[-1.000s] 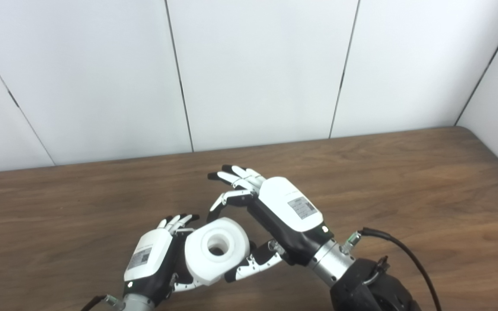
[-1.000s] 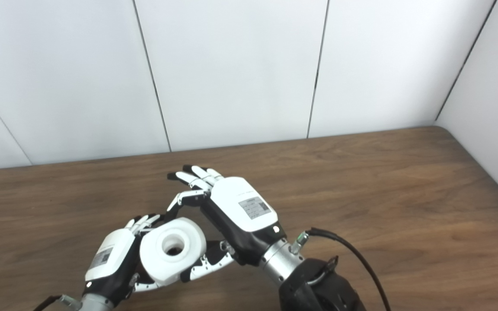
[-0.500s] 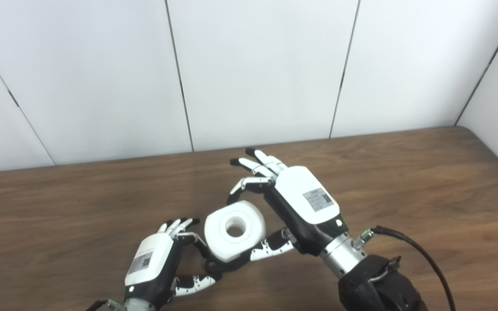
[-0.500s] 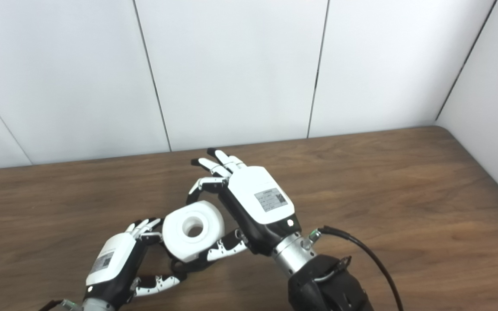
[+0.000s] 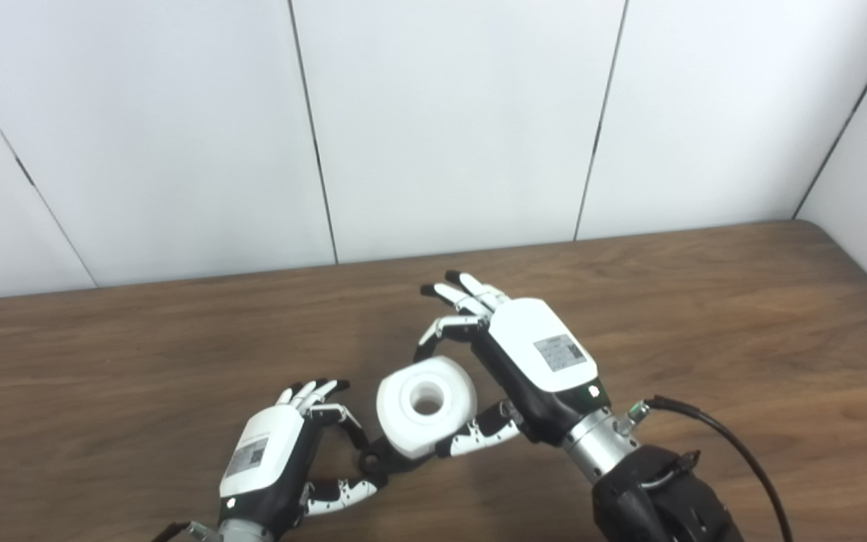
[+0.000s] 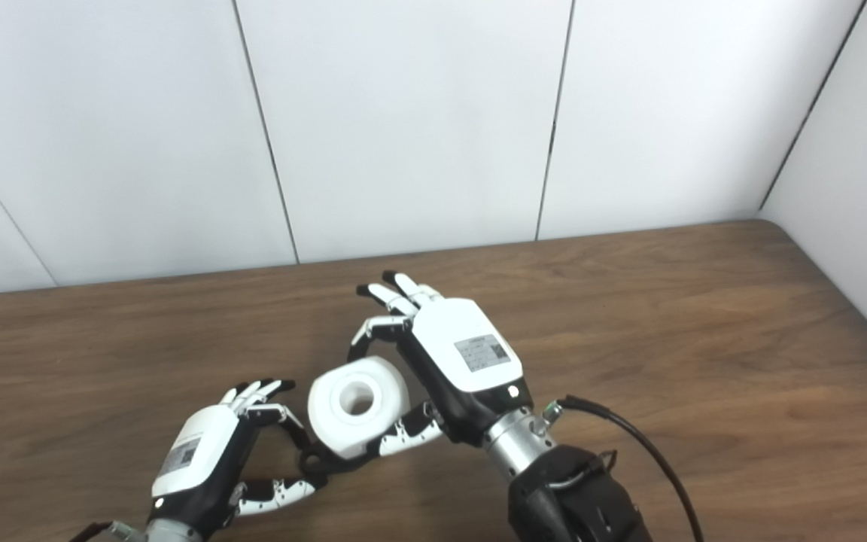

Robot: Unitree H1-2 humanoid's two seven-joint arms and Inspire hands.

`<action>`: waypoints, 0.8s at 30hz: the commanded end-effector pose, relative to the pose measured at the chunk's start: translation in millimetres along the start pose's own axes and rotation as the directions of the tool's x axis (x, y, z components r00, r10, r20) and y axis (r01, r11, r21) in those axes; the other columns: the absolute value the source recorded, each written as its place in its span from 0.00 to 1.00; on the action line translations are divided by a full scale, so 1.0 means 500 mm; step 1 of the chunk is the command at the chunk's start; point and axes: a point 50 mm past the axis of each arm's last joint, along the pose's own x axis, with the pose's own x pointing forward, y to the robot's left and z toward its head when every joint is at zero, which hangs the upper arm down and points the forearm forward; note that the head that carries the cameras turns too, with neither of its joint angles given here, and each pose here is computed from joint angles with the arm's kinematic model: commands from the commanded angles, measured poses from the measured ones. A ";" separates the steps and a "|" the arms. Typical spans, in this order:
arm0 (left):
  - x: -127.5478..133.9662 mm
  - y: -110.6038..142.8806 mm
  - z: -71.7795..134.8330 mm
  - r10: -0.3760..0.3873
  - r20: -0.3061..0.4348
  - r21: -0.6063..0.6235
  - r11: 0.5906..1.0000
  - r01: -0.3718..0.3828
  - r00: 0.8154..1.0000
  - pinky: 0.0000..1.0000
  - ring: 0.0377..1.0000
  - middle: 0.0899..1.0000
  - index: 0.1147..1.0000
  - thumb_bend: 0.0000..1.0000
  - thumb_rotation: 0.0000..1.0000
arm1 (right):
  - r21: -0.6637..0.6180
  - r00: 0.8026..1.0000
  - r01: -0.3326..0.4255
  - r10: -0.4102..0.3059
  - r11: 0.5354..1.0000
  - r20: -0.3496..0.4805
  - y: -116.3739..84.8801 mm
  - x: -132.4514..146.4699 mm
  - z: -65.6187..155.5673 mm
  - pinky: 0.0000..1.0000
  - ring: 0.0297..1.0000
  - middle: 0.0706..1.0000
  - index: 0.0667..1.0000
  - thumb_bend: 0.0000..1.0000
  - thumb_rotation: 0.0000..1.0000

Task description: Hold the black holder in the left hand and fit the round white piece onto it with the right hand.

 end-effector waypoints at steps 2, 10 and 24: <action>0.011 0.022 0.023 0.065 0.050 0.004 0.998 -0.065 0.997 1.00 0.94 0.88 0.41 0.52 0.05 | -0.018 0.997 0.058 -0.057 0.998 0.055 -0.016 0.007 0.013 0.89 0.96 0.89 0.44 0.51 0.14; 0.014 0.016 0.025 0.076 0.057 -0.003 0.997 -0.076 0.995 1.00 0.94 0.88 0.41 0.52 0.05 | -0.008 0.999 0.015 -0.015 1.000 0.033 0.008 0.006 -0.004 0.88 0.95 0.89 0.44 0.51 0.14; 0.016 0.010 0.031 0.070 0.043 -0.010 0.997 -0.070 0.997 1.00 0.93 0.88 0.41 0.52 0.05 | 0.015 0.999 0.036 -0.036 0.999 0.037 0.025 0.007 -0.013 0.87 0.95 0.90 0.44 0.51 0.14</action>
